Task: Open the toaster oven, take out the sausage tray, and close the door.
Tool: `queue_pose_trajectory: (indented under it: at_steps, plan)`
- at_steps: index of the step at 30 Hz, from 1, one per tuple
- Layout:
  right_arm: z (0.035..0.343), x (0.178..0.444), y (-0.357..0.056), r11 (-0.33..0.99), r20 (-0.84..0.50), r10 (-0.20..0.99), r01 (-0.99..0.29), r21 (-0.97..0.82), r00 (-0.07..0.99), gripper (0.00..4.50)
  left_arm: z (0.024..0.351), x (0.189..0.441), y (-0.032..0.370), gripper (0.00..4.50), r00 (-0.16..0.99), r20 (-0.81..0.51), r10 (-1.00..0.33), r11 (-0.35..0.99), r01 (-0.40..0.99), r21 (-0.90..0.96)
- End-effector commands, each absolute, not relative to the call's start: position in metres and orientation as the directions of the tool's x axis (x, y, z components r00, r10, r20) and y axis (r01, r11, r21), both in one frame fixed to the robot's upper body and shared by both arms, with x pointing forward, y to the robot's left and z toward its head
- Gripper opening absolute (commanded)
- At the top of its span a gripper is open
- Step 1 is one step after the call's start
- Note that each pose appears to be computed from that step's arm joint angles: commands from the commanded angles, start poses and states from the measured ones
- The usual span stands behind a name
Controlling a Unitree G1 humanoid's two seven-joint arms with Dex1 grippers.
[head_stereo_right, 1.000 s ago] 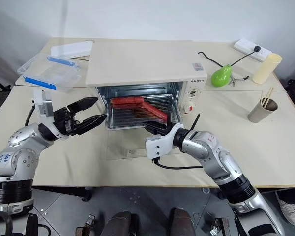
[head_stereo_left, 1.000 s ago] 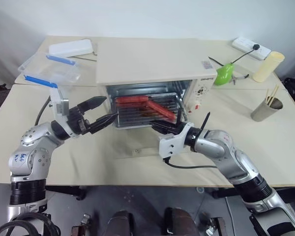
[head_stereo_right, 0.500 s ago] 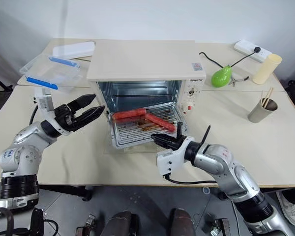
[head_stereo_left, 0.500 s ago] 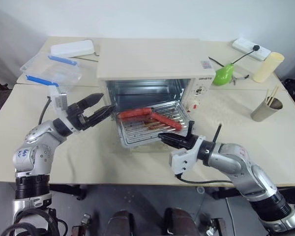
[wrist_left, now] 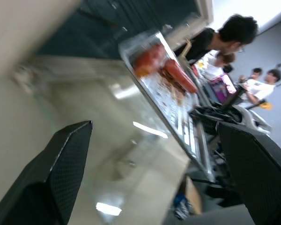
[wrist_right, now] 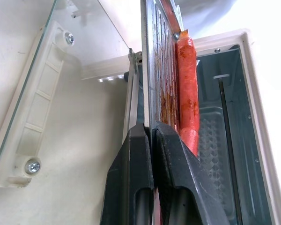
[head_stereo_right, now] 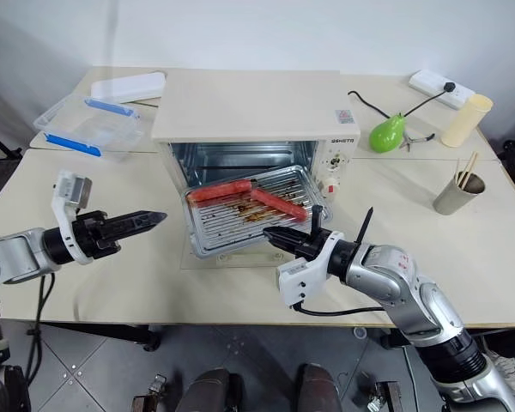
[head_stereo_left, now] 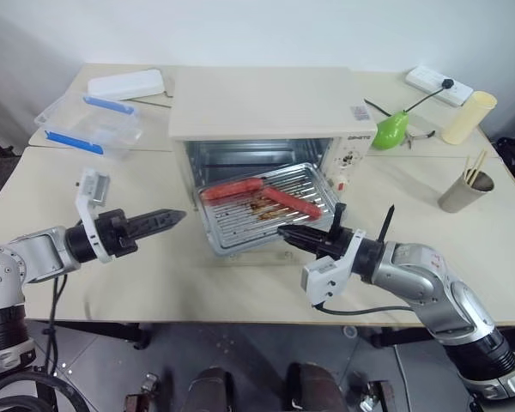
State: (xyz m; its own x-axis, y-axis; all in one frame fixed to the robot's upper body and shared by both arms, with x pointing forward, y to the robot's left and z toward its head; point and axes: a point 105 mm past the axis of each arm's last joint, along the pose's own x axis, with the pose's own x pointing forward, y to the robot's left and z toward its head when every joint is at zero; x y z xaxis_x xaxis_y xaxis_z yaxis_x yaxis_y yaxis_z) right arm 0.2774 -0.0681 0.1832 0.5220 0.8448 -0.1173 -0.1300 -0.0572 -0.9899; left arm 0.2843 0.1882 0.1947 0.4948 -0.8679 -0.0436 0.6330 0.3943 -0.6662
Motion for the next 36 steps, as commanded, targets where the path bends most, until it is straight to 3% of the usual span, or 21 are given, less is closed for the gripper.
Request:
queue_pose_trajectory:
  at_steps: [1,3,6,19,25,32,36]
  plan:
    - [0.194,0.274,-0.061,-0.05,-0.095,0.872,-0.105,-0.993,0.481,0.01,0.2,0.281,0.17,4.5,0.487,0.022,-0.873,0.344,0.648,-0.679]
    - [0.196,0.274,-0.057,-0.046,-0.091,0.878,-0.107,-0.993,0.471,0.01,0.195,0.285,0.161,4.5,0.523,0.069,-0.85,0.315,0.608,-0.729]
    - [0.195,0.274,-0.056,-0.047,-0.096,0.88,-0.116,-0.992,0.464,0.0,0.19,0.282,0.15,3.92,0.537,0.083,-0.839,0.289,0.57,-0.769]
    - [0.193,0.274,-0.056,-0.035,-0.113,0.886,-0.178,-0.983,0.451,0.0,0.17,0.282,0.134,0.01,0.652,0.057,-0.756,0.237,0.354,-0.905]
    - [0.197,0.276,-0.058,-0.009,-0.102,0.887,-0.203,-0.979,0.45,0.0,0.179,0.272,0.127,0.01,0.576,0.182,-0.797,0.108,0.432,-0.895]
    - [0.21,0.273,-0.073,0.128,-0.02,0.911,-0.328,-0.936,0.413,2.16,0.163,0.271,0.139,0.0,0.626,0.14,-0.767,0.123,0.358,-0.925]
    - [0.208,0.267,-0.084,0.175,-0.015,0.933,-0.492,-0.853,0.358,3.52,0.154,0.26,0.155,0.0,0.625,0.105,-0.774,0.153,0.344,-0.926]
